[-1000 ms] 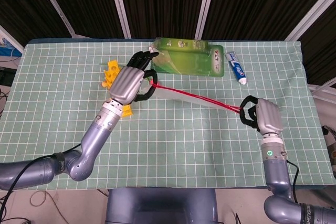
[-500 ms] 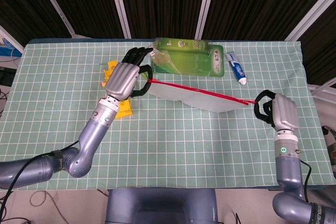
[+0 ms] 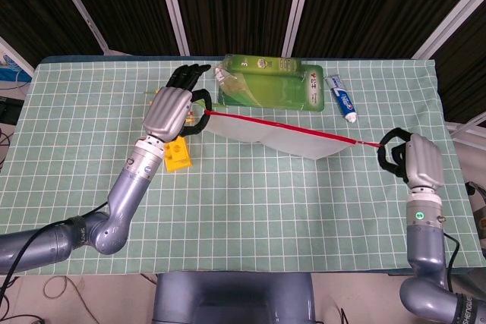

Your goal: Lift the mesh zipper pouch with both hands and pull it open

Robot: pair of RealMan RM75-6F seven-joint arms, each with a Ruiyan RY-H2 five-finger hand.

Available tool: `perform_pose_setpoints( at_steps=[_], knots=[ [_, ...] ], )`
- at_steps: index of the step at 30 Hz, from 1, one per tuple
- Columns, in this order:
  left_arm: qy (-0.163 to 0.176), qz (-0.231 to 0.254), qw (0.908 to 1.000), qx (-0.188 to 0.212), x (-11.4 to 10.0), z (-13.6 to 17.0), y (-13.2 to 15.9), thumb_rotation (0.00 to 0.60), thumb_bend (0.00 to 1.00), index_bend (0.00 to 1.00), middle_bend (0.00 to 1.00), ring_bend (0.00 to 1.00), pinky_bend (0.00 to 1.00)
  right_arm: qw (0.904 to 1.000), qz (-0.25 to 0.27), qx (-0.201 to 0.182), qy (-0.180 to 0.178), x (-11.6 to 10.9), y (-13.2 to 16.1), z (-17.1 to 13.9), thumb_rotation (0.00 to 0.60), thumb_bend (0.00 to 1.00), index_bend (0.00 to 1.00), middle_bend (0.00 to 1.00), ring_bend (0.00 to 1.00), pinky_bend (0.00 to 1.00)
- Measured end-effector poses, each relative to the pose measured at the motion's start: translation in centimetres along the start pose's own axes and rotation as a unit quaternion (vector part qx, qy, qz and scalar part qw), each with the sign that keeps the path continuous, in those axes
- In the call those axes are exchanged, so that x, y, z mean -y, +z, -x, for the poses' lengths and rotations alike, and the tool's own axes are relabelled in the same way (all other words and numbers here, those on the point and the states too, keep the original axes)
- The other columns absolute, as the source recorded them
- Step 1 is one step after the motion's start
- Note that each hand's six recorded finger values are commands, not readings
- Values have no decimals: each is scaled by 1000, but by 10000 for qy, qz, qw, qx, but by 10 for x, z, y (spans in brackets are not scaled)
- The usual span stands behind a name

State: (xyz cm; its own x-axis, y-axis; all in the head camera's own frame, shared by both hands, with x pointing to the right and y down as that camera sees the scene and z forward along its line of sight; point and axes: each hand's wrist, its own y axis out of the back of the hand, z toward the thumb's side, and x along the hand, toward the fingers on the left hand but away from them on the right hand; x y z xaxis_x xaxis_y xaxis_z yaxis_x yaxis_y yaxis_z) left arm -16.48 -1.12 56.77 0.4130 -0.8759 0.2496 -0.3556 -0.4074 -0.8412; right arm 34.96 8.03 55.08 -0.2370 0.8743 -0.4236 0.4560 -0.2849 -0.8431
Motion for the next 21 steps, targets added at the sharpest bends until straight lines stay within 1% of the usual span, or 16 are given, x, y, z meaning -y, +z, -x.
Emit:
perform_pose_setpoints(
  at_steps=[3,5,6,7,8,9,10,11,12,13,14,17,19,21],
  knots=[
    [-12,2,10000,-13,0,0,-1,600,405,569,75,0,0,10000,2,7,-11,-1,0,0,600,629,716,1000,1000,981],
    [-25,-3,10000,-20,1,1,-1,600,353,529,59,0,0,10000,5,-1,11,0,0,0,600,603,709,996,998,961],
    [-34,-3,10000,-24,1,1,-1,600,299,486,41,0,0,10000,5,-7,27,0,0,0,600,576,690,982,988,942],
    [-47,-4,10000,-30,2,1,-1,600,257,451,27,0,0,10000,-4,-16,45,0,-1,-1,600,513,634,935,950,897],
    [-63,-6,10000,-37,3,2,-1,600,195,395,11,0,0,10000,-20,-27,50,0,-1,-1,600,436,539,847,880,844],
    [-84,-6,10000,-46,3,2,-2,600,157,360,4,0,0,10000,-40,-42,59,1,-1,-1,600,385,461,772,817,805],
    [-122,2,9999,-56,5,3,-2,600,121,320,0,0,0,9999,-66,-61,87,2,-1,-2,600,318,338,650,712,746],
    [-161,14,9999,-61,6,3,-1,600,91,276,0,0,0,9999,-82,-70,116,3,-1,-2,600,272,242,554,624,691],
    [-181,20,9998,-65,6,4,-1,600,79,247,0,0,0,9998,-99,-76,154,4,-1,-3,600,244,178,486,558,643],
    [-222,22,9997,-71,7,4,-1,600,68,203,0,0,0,9997,-122,-82,216,5,-1,-3,600,215,102,401,468,574],
    [-247,16,9997,-73,7,5,-2,600,65,163,0,0,0,9995,-141,-84,267,6,-1,-3,600,195,52,336,394,516],
    [-286,8,9995,-89,7,9,-3,600,65,120,0,0,0,9991,-169,-99,372,5,-1,-5,600,167,1,227,267,428],
    [-306,15,9995,-110,6,14,-5,600,65,120,0,0,0,9992,-135,-96,365,3,-2,-6,600,160,0,186,226,402],
    [-309,8,9994,-133,5,20,-8,600,65,119,0,0,0,9993,-128,-94,340,0,-5,-7,600,158,0,167,208,384]
  ],
)
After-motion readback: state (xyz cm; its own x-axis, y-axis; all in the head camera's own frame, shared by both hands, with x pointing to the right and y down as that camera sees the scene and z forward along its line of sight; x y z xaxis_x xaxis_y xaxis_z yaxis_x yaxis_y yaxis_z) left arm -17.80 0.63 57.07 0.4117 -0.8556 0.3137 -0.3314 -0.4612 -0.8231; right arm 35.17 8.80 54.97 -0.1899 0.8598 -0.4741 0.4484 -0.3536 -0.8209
